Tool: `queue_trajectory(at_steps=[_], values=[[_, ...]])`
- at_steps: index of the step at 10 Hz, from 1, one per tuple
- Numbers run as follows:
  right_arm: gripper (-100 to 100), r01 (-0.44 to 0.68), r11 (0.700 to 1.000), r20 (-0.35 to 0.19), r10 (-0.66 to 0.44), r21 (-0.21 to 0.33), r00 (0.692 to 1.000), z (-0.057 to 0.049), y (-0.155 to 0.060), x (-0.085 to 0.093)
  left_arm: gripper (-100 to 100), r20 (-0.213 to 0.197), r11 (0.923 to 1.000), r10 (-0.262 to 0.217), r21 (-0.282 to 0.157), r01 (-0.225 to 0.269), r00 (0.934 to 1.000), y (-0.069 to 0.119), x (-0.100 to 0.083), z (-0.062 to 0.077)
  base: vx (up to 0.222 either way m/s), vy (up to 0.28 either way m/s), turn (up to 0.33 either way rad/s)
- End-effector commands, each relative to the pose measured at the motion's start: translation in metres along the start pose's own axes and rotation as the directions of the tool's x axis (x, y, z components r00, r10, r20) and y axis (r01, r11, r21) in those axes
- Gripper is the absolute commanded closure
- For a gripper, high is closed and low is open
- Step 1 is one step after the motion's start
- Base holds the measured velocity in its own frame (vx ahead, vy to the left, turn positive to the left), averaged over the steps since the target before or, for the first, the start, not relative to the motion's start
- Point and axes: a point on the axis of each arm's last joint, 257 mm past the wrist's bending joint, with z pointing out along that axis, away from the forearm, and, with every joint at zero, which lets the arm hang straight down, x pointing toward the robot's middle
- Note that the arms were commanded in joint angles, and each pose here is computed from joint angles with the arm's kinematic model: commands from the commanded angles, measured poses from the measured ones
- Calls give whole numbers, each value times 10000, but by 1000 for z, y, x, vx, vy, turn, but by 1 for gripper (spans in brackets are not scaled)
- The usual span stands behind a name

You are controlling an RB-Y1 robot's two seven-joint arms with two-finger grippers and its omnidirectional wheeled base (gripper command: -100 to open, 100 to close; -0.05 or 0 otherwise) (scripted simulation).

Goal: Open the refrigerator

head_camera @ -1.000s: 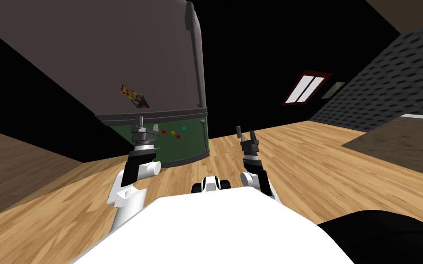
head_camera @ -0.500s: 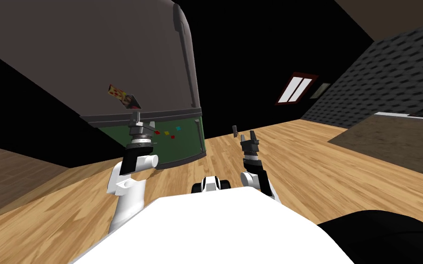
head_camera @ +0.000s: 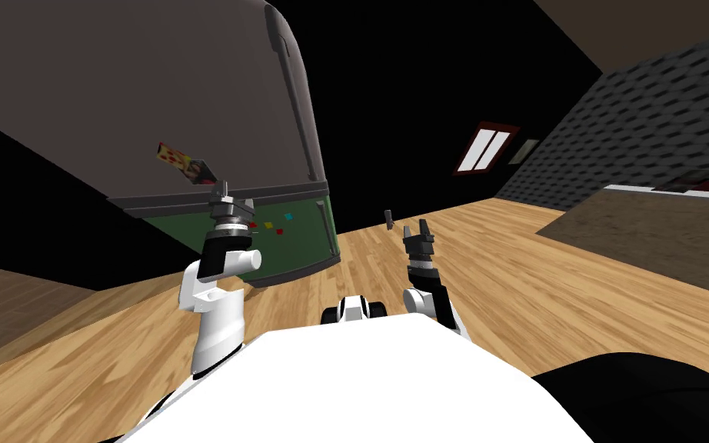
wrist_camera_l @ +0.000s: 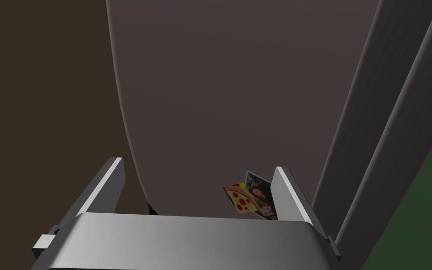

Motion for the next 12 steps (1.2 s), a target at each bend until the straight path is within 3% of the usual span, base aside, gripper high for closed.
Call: queue_trajectory(at_steps=[1, 3, 6, 8, 9, 11, 12], values=[[0, -1, 10000, 0, 1, 0, 10000, 0, 0, 0, -100, 370, 9998, -53, -207, 61, 9993, 1, -14, 14, -2, -89, -31], [0, -1, 10000, 0, 1, 0, 10000, 0, 0, 0, -100, 1021, 9986, -227, -459, 275, 9945, 4, -40, 33, 16, -139, -88], [0, -1, 10000, 0, 1, 0, 10000, 0, 0, 0, -100, 1421, 9959, -415, -738, 524, 9890, 9, -54, 43, 23, -114, -34], [0, 1, 10000, 0, -1, 1, 10000, 0, 0, 0, -100, 2132, 9898, -794, -990, 1024, 9738, 15, -81, 57, 60, -118, -60], [0, 0, 10000, 1, 0, 1, 10000, 0, 0, 0, -100, 2159, 9888, -809, -1056, 1057, 9731, 16, -81, 57, 54, -114, -17], [0, 0, 10000, 1, 0, 1, 10000, 0, 0, 0, -100, 2868, 9779, -1252, -1260, 1669, 9498, 24, -107, 67, 73, -158, -44], [0, -1, 10000, 1, 1, 1, 10000, 0, 0, 0, -100, 2894, 9764, -1289, -1304, 1724, 9485, 24, -107, 68, 73, -133, -8]])
